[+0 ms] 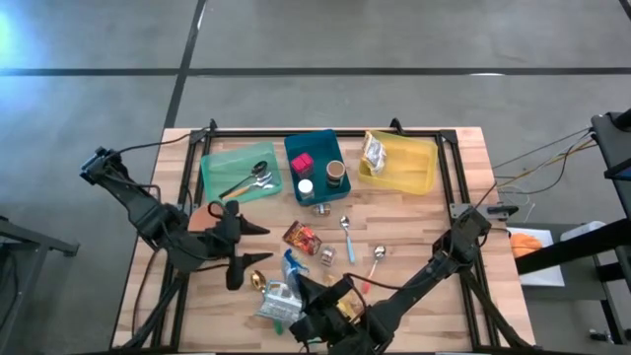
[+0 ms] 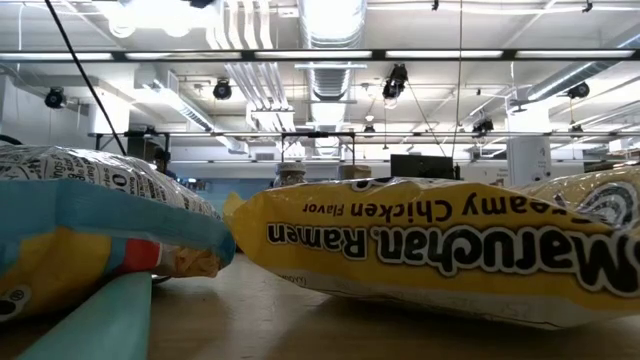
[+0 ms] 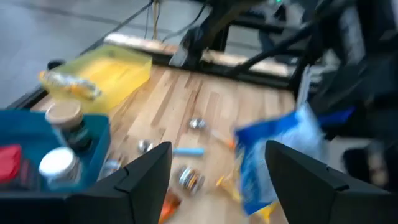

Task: Pick & Place Food Item
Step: Put the blue noodle pack into the yellow bin

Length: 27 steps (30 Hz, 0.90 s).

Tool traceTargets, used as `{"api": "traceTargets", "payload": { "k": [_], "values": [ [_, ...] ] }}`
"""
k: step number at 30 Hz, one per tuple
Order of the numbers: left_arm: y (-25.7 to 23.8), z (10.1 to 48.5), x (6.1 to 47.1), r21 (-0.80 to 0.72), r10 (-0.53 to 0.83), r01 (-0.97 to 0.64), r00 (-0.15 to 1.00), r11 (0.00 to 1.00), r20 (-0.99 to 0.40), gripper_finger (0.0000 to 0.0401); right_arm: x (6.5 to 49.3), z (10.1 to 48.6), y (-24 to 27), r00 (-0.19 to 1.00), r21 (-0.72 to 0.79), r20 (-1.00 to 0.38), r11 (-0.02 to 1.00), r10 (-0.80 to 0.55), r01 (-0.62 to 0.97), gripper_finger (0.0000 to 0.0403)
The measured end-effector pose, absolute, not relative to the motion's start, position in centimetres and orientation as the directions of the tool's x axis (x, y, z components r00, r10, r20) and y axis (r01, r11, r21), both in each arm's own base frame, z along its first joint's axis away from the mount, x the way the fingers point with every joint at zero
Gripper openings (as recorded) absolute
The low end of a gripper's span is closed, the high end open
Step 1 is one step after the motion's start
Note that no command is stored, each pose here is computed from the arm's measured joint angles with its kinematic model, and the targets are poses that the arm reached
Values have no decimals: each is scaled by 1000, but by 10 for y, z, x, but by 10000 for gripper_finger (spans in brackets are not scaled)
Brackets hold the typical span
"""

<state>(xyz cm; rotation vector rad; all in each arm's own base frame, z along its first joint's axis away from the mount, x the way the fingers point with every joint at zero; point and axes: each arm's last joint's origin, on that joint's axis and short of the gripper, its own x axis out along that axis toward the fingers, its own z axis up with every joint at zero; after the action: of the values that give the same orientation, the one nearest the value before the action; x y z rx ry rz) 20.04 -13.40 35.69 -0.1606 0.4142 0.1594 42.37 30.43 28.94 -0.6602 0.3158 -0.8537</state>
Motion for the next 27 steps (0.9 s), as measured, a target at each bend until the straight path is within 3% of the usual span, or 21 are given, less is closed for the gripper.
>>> {"api": "traceTargets", "payload": {
  "k": [10, 16, 19, 27],
  "values": [
    [-143, 316, 194, -51, 125, -171, 866, 984, -484, 266, 381, 327, 267, 630, -526, -4, 538, -776, 659, 8],
    [-141, 299, 191, 3, 134, -148, 883, 989, -451, 266, 331, 339, 214, 701, -357, -166, 705, -694, 613, 8],
    [-138, 299, 188, 49, 129, -119, 889, 992, -439, 266, 313, 335, 195, 690, -326, -190, 708, -698, 627, 8],
    [-122, 311, 169, -24, 111, -130, 918, 991, -381, 266, 271, 335, 132, 628, -182, -194, 657, -754, 732, 8]
  ]
}}
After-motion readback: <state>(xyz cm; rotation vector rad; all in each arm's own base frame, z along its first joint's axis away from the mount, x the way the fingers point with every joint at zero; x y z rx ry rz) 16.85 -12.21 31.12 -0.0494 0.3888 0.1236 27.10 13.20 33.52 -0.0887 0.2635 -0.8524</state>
